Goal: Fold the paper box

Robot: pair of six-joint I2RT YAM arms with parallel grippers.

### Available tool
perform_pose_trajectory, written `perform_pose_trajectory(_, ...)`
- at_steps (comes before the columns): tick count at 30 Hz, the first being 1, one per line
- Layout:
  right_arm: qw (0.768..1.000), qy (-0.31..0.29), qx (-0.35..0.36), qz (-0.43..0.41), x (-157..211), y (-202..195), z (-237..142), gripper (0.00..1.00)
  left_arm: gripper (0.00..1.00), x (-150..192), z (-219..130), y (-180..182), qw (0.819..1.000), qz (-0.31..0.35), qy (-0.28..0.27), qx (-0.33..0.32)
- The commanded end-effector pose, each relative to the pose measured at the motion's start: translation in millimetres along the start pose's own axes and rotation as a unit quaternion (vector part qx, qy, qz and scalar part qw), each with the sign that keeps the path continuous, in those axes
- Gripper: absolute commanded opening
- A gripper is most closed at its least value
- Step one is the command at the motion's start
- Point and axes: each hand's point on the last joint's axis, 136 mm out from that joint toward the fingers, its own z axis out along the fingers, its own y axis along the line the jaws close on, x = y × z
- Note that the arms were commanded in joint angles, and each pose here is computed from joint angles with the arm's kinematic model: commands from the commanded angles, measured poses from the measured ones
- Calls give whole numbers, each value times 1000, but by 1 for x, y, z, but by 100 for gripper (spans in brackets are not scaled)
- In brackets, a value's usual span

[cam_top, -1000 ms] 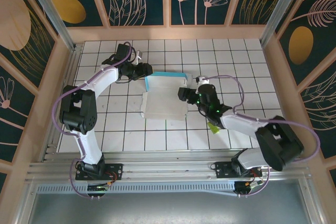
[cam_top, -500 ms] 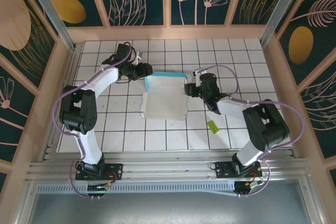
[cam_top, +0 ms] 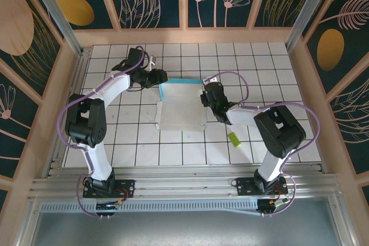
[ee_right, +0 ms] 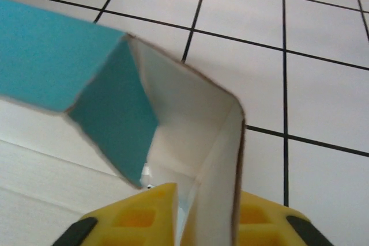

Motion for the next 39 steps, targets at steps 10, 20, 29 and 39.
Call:
perform_pose_trajectory(10, 997, 15, -4, 76, -9, 19, 8, 7, 52, 6, -8, -5, 1000, -28, -3, 9)
perform_pose_trajectory(20, 994, 31, -26, 100, -2, 38, 18, 10, 54, 9, -5, -8, 999, -31, 0, 16)
perform_pose_trajectory(29, 990, 42, -44, 130, 5, 45, 19, 14, 54, 7, -8, -12, 999, -31, -4, 23)
perform_pose_trajectory(39, 981, 55, -64, 175, 16, 53, 19, 22, 54, 9, -6, -9, 999, -30, 0, 19)
